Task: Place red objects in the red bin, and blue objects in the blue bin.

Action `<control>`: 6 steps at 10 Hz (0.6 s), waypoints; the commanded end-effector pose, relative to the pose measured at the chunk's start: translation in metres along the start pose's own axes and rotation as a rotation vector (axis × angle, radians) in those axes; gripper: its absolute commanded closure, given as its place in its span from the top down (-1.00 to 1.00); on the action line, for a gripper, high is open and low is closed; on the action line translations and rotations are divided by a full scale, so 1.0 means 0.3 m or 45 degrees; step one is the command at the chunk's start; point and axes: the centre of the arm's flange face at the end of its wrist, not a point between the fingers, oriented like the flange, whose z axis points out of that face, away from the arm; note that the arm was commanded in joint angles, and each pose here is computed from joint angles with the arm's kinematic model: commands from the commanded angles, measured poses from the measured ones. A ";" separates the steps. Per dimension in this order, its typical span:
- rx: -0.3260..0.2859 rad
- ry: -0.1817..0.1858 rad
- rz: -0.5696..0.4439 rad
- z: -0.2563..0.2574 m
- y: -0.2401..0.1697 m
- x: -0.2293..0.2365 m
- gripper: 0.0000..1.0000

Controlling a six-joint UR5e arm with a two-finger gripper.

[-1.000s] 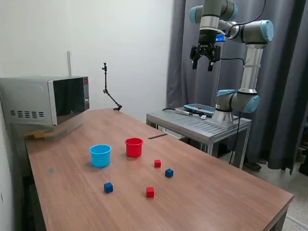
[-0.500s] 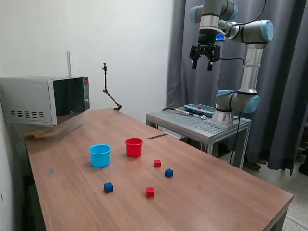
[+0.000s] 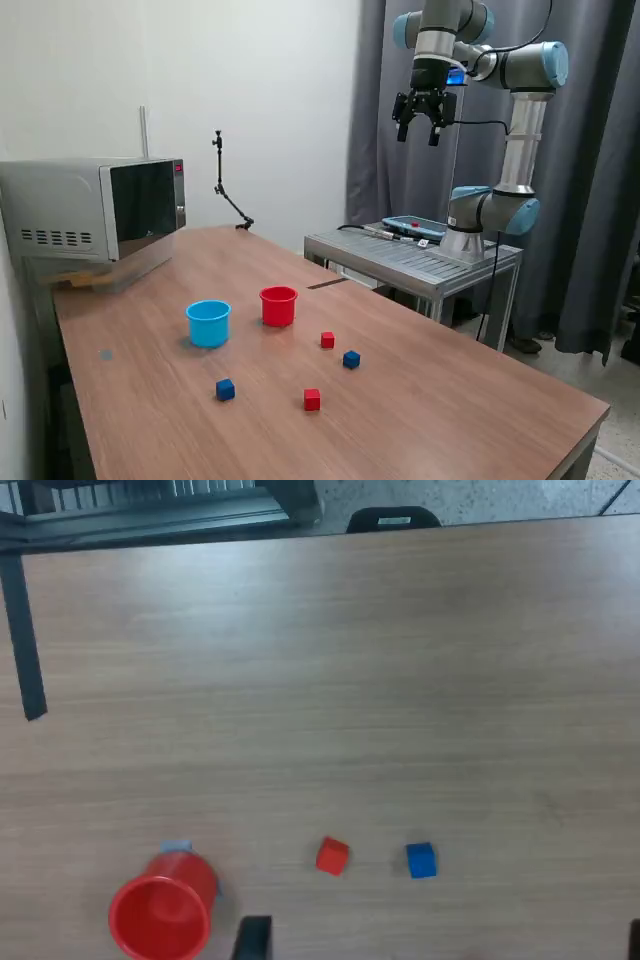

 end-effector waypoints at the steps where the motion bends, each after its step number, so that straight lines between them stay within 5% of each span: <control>1: 0.004 -0.003 0.005 0.004 0.001 0.000 1.00; 6: 0.050 -0.026 -0.002 0.071 0.041 0.006 1.00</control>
